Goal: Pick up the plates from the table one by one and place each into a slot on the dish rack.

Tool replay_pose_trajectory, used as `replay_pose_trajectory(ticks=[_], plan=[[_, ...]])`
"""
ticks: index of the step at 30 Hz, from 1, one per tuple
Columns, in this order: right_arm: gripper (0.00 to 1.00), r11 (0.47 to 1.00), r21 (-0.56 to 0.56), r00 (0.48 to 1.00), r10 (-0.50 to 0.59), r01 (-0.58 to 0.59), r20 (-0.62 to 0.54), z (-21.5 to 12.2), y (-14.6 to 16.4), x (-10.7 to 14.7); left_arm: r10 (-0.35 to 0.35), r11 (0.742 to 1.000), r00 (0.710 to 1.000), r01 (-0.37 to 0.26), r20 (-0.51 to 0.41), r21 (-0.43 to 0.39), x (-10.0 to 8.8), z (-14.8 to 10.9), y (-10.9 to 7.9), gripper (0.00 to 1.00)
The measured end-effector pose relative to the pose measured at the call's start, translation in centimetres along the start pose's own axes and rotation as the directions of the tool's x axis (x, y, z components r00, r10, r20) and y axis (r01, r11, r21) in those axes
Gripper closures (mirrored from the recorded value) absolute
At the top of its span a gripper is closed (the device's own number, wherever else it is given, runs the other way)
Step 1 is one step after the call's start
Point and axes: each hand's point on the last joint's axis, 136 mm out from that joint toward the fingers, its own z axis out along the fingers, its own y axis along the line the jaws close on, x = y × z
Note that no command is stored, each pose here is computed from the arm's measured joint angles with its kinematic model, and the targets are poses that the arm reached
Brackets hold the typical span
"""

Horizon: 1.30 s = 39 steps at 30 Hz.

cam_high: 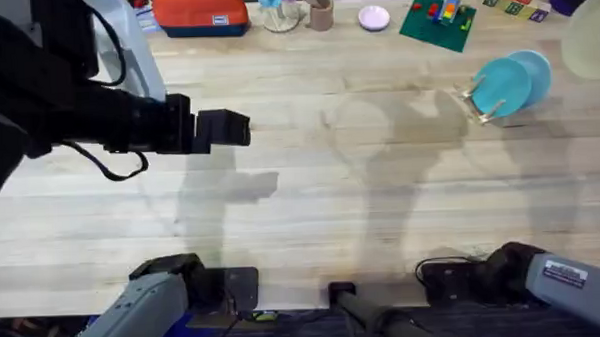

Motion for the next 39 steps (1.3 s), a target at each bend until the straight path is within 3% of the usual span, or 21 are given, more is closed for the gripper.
replay_pose_trajectory(ticks=[15,24,39], plan=[[0.972,0.999,-0.028,0.998,-0.042,0.044,0.052,-0.1,-1.2,-0.1,0.000,1.000,1.000,0.000,0.000,0.000,0.0,0.0,0.0,0.006],[0.973,0.997,-0.054,0.998,-0.058,0.059,0.025,2.2,-1.6,-0.3,0.000,1.000,1.000,0.000,0.000,0.000,0.0,0.0,0.0,0.007],[0.973,0.996,-0.057,0.997,-0.068,0.069,0.027,2.3,-1.6,-0.3,0.000,1.000,1.000,0.000,-0.001,-0.003,0.0,0.0,0.1,0.006]])
